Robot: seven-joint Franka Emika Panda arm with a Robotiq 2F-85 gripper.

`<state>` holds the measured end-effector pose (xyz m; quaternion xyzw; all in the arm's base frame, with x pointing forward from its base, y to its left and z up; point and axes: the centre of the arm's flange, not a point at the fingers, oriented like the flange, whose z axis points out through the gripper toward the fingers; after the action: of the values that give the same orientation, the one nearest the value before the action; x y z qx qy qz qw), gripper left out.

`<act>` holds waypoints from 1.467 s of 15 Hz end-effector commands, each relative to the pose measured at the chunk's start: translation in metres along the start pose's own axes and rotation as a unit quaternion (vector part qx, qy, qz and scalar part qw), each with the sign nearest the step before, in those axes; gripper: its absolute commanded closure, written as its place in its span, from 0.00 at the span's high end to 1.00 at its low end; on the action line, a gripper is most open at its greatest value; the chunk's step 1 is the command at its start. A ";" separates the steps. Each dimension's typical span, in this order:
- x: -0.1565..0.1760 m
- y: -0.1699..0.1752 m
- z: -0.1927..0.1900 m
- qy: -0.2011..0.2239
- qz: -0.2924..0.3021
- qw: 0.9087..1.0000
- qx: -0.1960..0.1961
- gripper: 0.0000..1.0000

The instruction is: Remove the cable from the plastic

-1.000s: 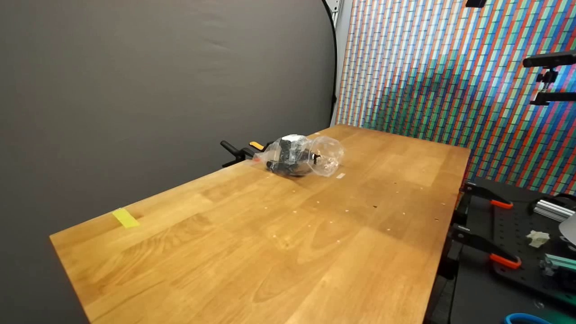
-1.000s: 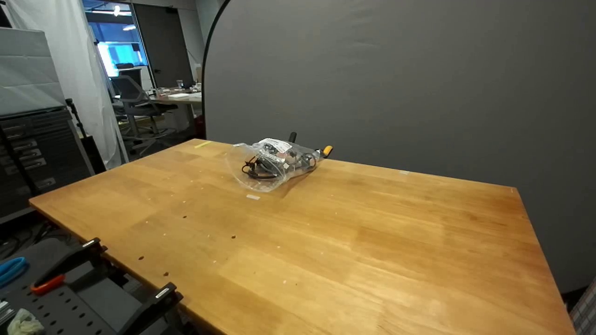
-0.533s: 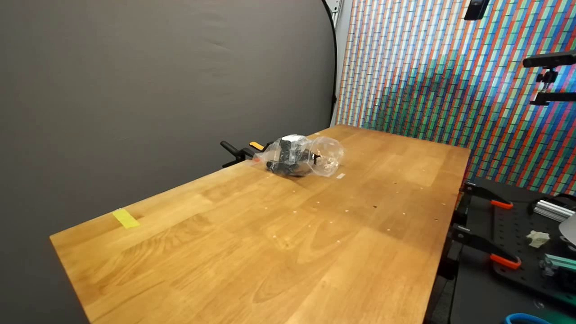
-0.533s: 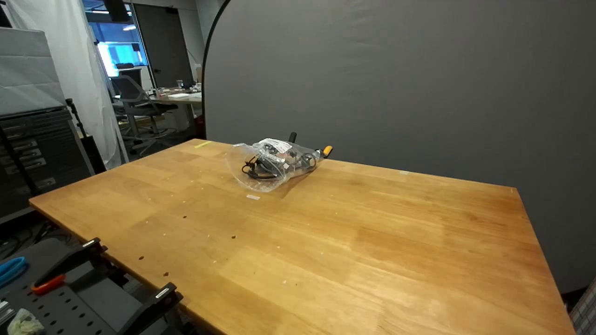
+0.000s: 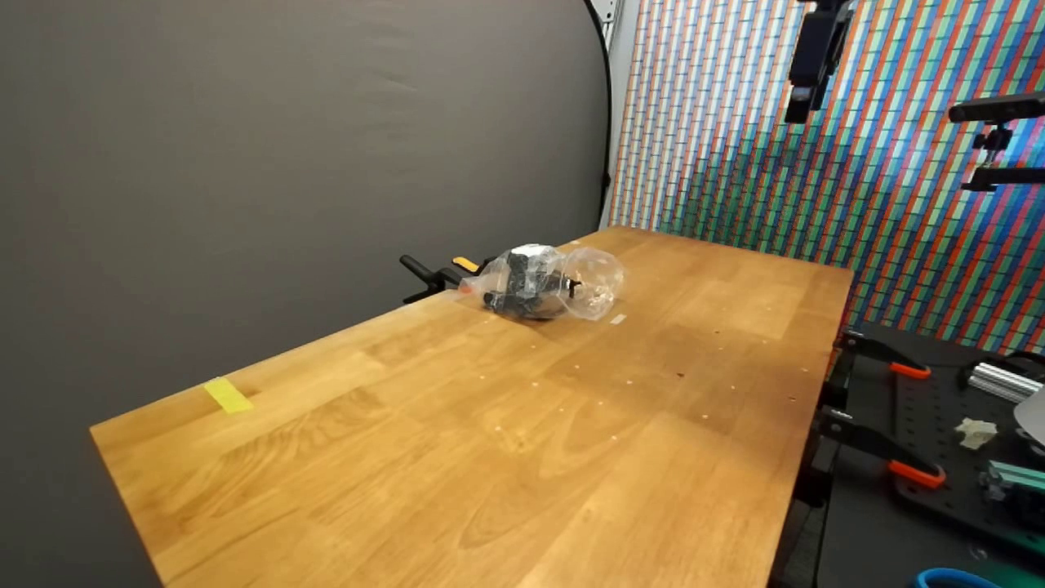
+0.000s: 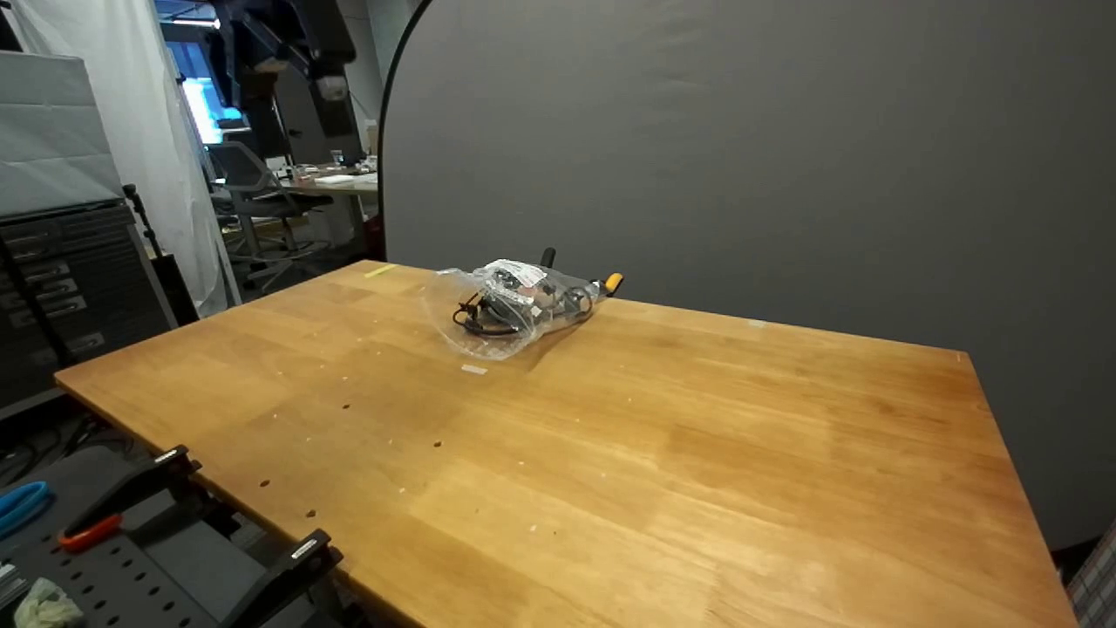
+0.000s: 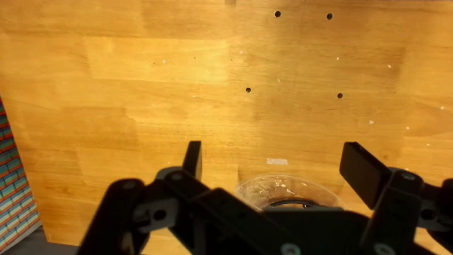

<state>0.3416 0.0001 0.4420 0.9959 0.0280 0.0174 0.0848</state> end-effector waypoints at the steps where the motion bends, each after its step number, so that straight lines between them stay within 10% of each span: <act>1: 0.030 -0.034 0.035 -0.005 0.015 1.000 0.009 1.00; 11: 0.081 -0.107 0.151 -0.025 0.105 0.994 0.034 1.00; 22: 0.144 -0.102 0.233 0.078 0.169 0.982 0.022 1.00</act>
<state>0.4577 0.0723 0.2212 0.9892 -0.1131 0.0774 0.0524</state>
